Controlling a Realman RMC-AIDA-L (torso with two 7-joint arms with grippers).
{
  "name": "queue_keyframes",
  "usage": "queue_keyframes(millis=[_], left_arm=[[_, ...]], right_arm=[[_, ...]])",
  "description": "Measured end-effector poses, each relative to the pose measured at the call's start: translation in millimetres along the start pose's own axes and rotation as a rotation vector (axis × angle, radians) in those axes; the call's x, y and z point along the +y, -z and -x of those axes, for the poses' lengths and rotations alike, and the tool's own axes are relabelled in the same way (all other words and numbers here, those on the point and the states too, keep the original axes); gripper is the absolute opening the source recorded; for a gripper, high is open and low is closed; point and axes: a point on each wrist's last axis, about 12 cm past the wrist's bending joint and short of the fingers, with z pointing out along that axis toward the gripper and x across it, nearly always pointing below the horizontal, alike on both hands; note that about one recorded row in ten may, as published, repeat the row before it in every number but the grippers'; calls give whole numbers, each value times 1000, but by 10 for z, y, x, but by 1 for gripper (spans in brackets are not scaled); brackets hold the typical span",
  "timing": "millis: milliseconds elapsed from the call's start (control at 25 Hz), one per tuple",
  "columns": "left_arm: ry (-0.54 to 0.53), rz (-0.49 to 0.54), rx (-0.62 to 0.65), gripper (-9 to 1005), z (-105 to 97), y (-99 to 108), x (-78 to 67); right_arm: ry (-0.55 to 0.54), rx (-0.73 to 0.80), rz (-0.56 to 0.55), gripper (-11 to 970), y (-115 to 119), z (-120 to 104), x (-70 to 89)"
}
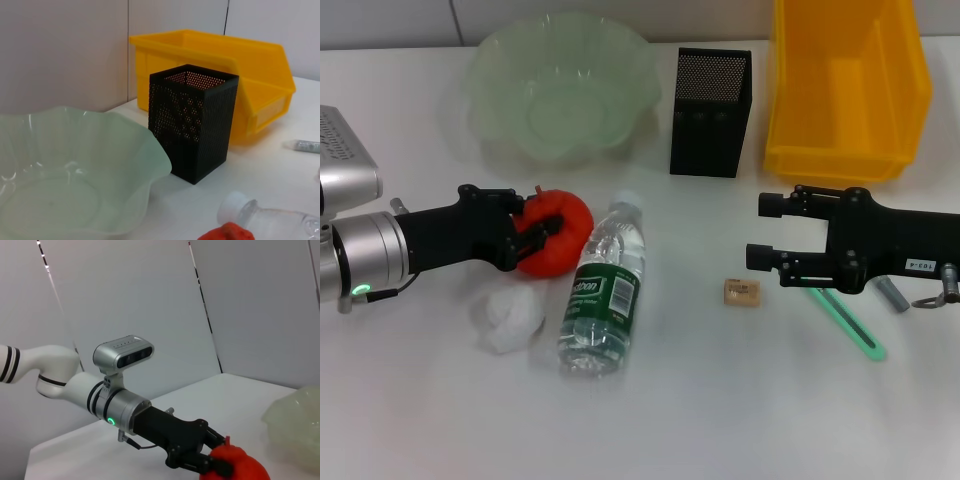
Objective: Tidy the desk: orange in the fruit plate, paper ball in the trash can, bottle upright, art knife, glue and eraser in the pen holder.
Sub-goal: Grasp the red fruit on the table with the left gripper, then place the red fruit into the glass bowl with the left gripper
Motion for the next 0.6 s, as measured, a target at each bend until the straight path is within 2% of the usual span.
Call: queue_keyframes(millis=[80,320,360,400,480,600], left_arm=[[-2,-2,-1,306,7,1,3],[1,-6,-71,201,150,88,66],[16,3,-141,196,230,191,112],[16,3,-141,192,230,191,112],[48,26,-251,183,326,314,170],[95,80,-396,169,446,375,240]], right_arm=[[0,1,-3,753,-1,0,-4],[2,14,-17,753,-11,-7,-27],[3,16,-17,753,-14,-6,-29],[4,16,-17,753,-16,-5,-29],[5,15,-17,753,-18,1,-33],[4,12,-18,753,-19,9,-37]])
